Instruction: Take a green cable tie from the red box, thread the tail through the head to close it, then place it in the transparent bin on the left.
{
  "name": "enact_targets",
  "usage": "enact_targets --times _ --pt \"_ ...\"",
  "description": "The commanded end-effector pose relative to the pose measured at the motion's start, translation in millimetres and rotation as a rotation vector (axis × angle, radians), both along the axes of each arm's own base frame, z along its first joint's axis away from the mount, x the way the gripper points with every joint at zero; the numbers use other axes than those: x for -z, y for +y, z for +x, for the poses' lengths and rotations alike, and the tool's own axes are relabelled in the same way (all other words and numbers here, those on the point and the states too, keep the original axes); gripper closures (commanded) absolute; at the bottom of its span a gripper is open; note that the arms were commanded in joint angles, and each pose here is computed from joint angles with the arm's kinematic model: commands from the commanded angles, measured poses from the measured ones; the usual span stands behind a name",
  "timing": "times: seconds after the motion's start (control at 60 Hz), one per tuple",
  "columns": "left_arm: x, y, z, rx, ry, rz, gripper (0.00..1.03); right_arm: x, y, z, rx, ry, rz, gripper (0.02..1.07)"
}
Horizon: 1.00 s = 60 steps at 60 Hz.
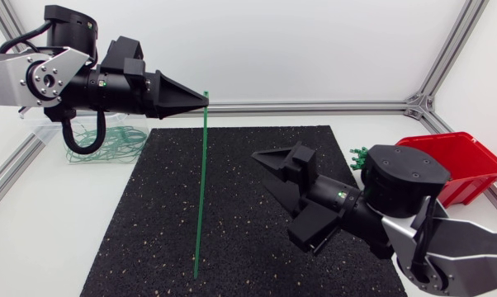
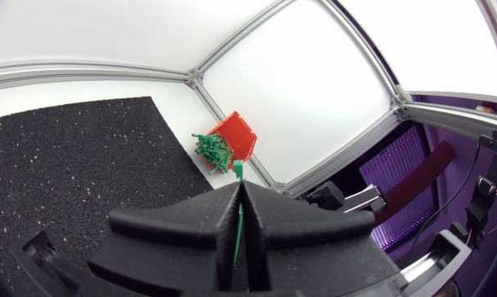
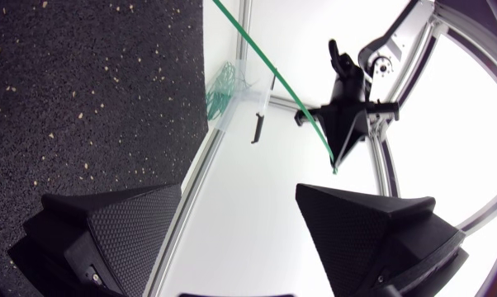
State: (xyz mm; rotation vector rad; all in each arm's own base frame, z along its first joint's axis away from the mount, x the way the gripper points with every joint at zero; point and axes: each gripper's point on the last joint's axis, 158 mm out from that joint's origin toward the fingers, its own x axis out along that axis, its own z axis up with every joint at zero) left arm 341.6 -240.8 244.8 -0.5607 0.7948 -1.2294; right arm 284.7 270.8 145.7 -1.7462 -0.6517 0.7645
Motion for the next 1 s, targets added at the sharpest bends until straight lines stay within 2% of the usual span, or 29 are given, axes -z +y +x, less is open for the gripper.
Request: enact_targets --times 0.0,0.067,0.2,0.767,0.983 --pt "10 1 3 -0.008 0.085 -0.010 0.99 16 11 -12 -0.071 -0.065 -0.089 0.06" --pt "13 4 6 -0.020 0.106 -0.012 0.99 25 16 -18 -0.116 -0.097 -0.134 0.06" --pt "16 12 13 -0.039 0.142 -0.022 0.99 22 36 -31 -0.190 -0.141 -0.084 0.06" --pt "20 14 9 0.060 0.182 -0.116 1.00 63 72 -83 -0.371 -0.052 -0.128 0.06" --pt "26 13 19 0.070 0.201 -0.126 1.00 64 86 -108 -0.432 -0.019 -0.106 0.06"
